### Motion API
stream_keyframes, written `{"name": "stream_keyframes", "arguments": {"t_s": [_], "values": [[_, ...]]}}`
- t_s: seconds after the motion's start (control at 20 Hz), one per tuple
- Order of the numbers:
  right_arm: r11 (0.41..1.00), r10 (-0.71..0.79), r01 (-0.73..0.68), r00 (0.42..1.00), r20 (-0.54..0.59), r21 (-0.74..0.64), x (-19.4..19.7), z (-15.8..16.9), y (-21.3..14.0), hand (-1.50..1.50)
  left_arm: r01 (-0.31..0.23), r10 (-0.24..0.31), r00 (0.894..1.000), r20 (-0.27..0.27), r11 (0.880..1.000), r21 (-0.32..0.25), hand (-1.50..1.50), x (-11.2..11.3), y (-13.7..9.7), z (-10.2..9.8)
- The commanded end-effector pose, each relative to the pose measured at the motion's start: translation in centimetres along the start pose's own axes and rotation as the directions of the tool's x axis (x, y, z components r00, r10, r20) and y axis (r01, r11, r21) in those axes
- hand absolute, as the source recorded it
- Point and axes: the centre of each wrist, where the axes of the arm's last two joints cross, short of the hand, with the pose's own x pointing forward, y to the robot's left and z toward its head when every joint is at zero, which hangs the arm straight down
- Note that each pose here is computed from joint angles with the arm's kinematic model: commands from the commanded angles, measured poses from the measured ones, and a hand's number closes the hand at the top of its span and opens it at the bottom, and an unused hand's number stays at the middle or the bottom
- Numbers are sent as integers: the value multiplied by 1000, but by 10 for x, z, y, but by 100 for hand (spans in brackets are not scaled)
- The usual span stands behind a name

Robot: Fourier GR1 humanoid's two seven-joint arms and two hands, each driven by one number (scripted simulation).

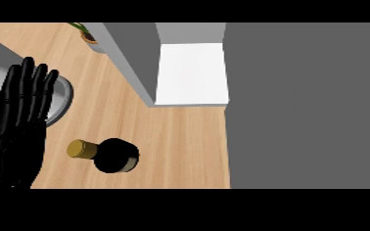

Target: Pick up the wine, place it into the cabinet and close the cabinet

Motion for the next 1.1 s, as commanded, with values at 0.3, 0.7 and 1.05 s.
{"name": "stream_keyframes", "arguments": {"t_s": [0.3, 0.7, 1.05], "values": [[949, -172, 204, 974, -147, 241, -6, 25, 12, -150, -480, 440, 867, -233, 863, -155, -150, -15, -18, 27], [916, -238, 291, 948, -211, 275, 63, 56, 6, -150, -562, 493, 802, -337, 814, -148, -150, 59, 19, 47], [913, -223, 286, 947, -232, 291, 93, 59, -7, -150, -556, 499, 808, -314, 821, -127, -150, 77, 44, 45]]}}
